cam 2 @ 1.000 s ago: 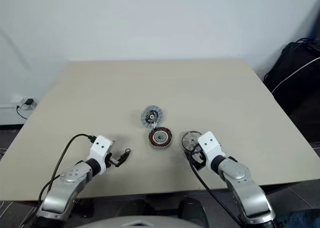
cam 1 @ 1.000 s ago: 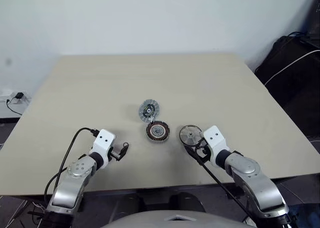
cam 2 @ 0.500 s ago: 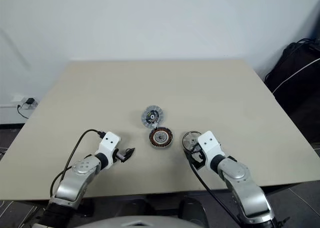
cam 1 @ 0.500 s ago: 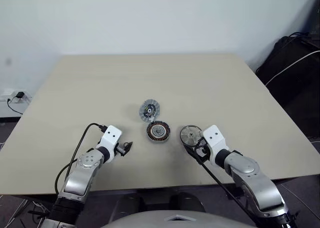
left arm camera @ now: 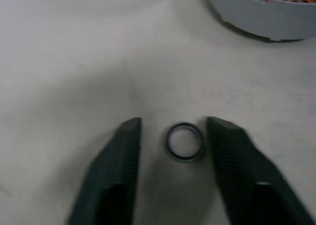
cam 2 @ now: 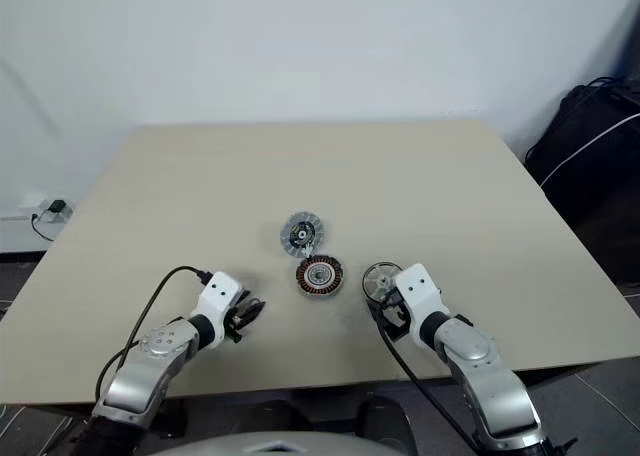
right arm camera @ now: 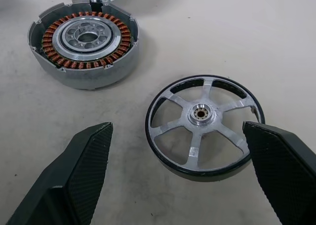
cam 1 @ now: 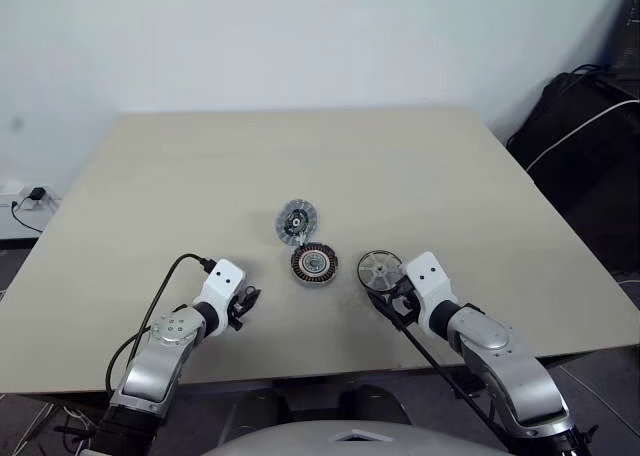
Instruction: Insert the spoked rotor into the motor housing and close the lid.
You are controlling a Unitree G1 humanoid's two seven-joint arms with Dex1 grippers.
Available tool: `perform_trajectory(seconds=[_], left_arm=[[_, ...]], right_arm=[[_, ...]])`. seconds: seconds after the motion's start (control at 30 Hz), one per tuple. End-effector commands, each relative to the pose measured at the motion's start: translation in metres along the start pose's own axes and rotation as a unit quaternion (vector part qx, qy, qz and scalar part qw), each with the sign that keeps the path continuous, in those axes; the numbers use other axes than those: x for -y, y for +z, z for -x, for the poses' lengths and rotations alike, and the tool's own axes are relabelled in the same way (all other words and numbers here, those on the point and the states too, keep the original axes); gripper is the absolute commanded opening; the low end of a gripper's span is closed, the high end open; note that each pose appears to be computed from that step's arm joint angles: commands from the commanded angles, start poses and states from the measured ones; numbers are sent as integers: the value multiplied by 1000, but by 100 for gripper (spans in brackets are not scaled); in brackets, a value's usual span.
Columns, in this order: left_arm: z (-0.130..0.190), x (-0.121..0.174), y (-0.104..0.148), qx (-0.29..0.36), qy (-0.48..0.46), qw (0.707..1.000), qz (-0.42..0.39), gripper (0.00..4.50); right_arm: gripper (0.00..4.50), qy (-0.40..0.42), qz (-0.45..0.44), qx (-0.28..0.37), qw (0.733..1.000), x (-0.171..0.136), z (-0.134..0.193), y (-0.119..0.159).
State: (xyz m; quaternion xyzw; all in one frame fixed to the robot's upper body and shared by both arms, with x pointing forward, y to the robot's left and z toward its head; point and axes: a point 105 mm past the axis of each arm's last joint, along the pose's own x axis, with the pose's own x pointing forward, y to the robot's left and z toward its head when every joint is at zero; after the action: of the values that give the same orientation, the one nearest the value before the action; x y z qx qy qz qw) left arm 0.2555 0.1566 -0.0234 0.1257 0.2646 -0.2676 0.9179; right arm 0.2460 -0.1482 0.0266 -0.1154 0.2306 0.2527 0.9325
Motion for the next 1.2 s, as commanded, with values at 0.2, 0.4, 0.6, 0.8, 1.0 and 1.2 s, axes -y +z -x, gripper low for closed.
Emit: perform_trajectory(seconds=[0.2,0.4,0.6,0.8,1.0,1.2], left_arm=[[3,-2,-8,-16,8,1000,20,67],[0,21,47,78,-67,994,26,67],[-7,37,94,145,-117,983,-6,67],[-26,43,112,157,-127,979,-27,67],[-50,45,107,144,-125,981,-46,67],[-68,49,106,139,-127,981,-49,67]], right_arm=[[450,-8,17,35,999,3,2,19],[450,-7,17,37,999,2,1,20],[450,-6,17,39,999,1,0,21],[450,-5,17,41,999,0,-2,23],[450,-5,17,46,999,-2,-3,25],[450,-5,15,50,999,-3,-3,27]])
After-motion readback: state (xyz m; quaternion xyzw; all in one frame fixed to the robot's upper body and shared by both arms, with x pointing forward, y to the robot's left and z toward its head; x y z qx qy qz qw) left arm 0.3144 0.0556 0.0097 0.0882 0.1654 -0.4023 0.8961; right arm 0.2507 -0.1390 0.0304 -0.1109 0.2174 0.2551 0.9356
